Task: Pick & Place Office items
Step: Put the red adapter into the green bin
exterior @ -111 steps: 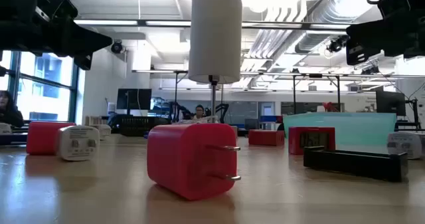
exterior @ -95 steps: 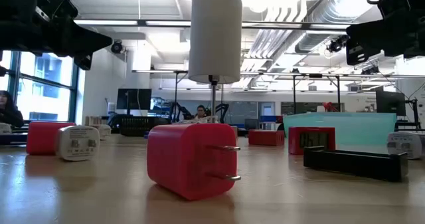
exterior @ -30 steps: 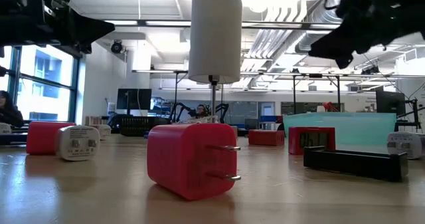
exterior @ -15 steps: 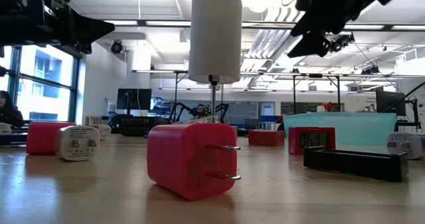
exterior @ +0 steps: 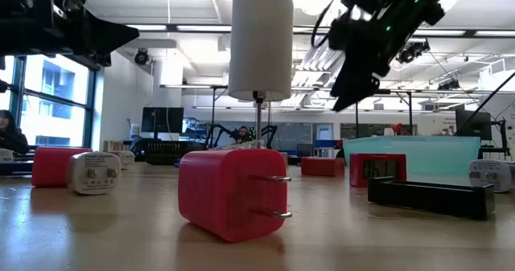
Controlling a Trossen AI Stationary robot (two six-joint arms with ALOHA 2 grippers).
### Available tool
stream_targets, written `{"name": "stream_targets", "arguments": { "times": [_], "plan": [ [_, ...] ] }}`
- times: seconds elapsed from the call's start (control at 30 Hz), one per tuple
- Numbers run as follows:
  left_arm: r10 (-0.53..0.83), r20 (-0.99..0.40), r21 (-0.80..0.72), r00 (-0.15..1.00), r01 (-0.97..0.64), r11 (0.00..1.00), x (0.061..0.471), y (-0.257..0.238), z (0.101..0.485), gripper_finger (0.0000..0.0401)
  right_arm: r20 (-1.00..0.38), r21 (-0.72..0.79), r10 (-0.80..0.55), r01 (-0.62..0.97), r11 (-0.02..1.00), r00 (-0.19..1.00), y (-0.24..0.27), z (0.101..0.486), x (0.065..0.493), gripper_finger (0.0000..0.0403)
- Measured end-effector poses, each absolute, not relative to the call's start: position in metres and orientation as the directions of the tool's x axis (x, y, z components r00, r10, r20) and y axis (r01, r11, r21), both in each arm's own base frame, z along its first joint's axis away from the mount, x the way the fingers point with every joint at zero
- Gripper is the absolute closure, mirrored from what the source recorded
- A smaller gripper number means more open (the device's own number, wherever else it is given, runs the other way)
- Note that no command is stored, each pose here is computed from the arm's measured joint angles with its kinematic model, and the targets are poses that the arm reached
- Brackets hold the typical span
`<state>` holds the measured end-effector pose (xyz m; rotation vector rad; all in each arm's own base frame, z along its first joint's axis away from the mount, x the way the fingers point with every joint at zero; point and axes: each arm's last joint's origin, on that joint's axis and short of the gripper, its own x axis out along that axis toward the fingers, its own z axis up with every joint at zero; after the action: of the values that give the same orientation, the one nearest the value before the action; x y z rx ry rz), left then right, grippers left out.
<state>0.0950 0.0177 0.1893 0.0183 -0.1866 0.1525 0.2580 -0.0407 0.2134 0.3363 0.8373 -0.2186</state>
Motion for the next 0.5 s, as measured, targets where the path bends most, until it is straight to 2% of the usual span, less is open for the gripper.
{"name": "stream_targets", "arguments": {
  "times": [0.23, 0.5],
  "plan": [
    [0.149, 0.186, -0.152, 0.971, -0.122, 0.981, 0.095, 0.018, 0.189, 0.0400, -0.778, 0.221, -0.004, 0.280, 0.934, 0.629, -0.042, 0.196, 0.269, 0.0077],
    [0.145, 0.186, -0.180, 0.972, -0.112, 0.977, 0.095, 0.018, 0.189, 0.0400, -0.782, 0.149, -0.126, 0.379, 0.913, 0.611, -0.046, 0.181, 0.281, 0.0081]
  ]
}}
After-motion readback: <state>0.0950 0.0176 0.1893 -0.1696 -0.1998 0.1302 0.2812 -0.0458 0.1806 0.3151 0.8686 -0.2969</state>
